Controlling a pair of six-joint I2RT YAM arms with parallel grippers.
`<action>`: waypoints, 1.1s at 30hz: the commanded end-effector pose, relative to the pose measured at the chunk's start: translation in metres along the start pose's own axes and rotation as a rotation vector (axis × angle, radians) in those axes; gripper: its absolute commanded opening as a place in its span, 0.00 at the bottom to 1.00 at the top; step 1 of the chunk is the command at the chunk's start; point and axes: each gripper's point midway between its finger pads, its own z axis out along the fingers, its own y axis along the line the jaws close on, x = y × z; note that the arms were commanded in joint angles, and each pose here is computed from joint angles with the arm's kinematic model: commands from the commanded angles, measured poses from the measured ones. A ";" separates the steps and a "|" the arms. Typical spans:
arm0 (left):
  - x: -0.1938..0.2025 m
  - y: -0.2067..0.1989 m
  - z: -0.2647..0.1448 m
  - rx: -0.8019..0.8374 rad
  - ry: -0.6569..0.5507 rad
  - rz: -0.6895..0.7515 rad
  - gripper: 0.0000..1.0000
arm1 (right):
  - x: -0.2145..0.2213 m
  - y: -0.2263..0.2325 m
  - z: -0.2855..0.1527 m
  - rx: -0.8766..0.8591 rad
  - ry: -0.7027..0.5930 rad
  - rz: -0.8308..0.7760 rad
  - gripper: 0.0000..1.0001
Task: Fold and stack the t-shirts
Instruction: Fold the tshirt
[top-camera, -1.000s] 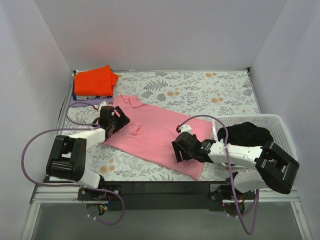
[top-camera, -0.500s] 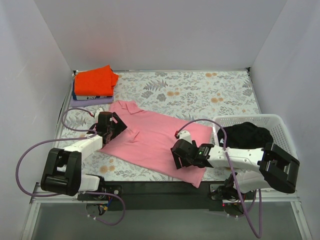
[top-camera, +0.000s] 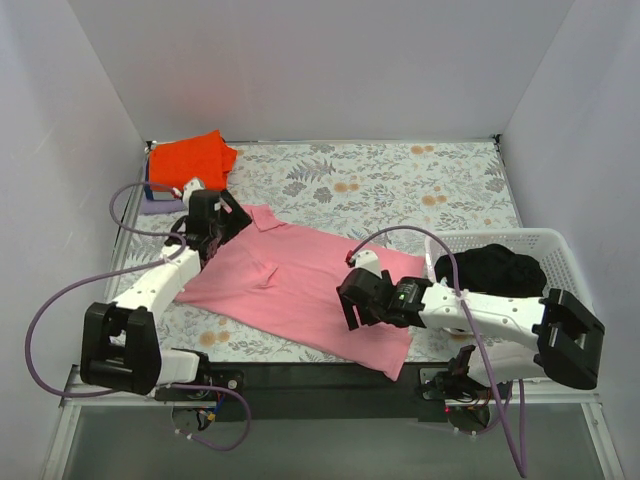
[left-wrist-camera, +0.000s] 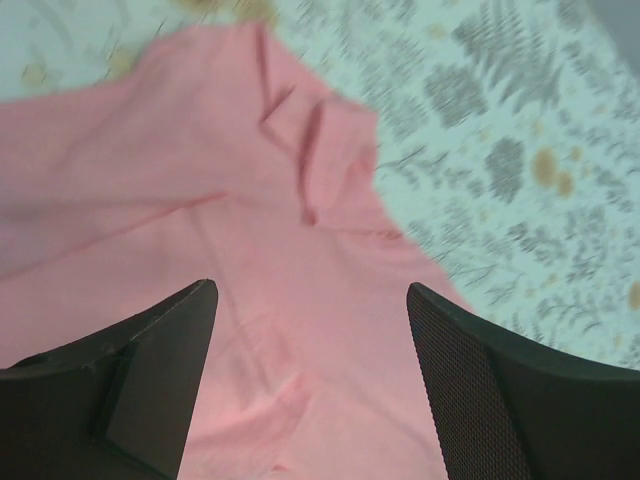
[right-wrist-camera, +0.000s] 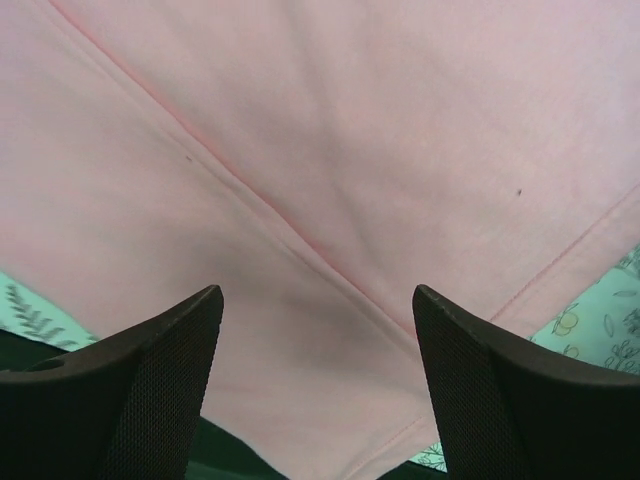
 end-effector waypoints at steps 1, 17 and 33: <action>-0.035 -0.034 0.006 0.043 -0.062 0.042 0.76 | -0.052 -0.006 -0.022 0.010 -0.133 0.023 0.84; -0.026 -0.060 0.110 0.008 0.064 0.134 0.70 | -0.129 -0.085 -0.017 0.073 -0.255 0.107 0.83; -0.003 -0.052 0.128 -0.007 0.133 0.120 0.57 | -0.112 -0.092 -0.013 0.064 -0.235 0.135 0.83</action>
